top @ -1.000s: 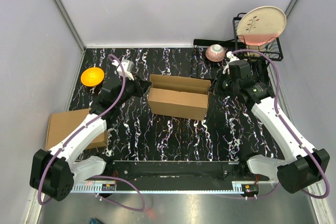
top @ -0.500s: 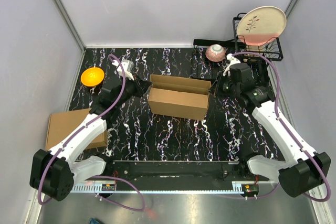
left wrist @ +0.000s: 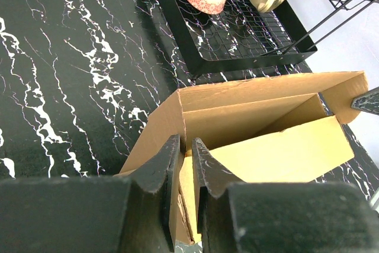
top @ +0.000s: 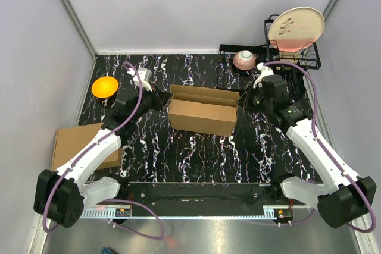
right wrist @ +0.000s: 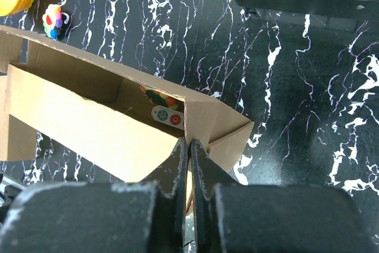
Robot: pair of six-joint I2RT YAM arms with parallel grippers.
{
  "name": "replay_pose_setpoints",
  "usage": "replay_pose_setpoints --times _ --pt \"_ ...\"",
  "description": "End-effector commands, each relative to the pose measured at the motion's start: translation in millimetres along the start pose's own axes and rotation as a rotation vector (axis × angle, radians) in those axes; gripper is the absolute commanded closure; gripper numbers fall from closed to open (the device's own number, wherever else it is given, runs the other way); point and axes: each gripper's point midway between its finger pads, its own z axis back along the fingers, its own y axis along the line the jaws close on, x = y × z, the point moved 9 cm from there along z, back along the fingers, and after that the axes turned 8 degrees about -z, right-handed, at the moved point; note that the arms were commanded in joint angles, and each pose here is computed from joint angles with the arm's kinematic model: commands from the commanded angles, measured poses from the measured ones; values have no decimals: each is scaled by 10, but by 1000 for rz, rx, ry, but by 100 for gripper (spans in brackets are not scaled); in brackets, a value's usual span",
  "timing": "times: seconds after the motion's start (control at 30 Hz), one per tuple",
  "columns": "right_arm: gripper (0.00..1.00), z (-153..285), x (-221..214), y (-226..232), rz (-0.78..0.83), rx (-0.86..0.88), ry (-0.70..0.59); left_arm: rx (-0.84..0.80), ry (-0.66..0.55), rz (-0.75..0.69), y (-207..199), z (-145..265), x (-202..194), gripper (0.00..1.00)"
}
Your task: Fold the paper box
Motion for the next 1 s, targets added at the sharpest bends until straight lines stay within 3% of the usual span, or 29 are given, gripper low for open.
replay_pose_setpoints --times 0.0,0.97 --pt "100 63 -100 -52 76 -52 75 -47 0 0 -76 -28 16 85" --pt "100 72 -62 -69 111 -89 91 -53 4 12 -77 -55 7 85"
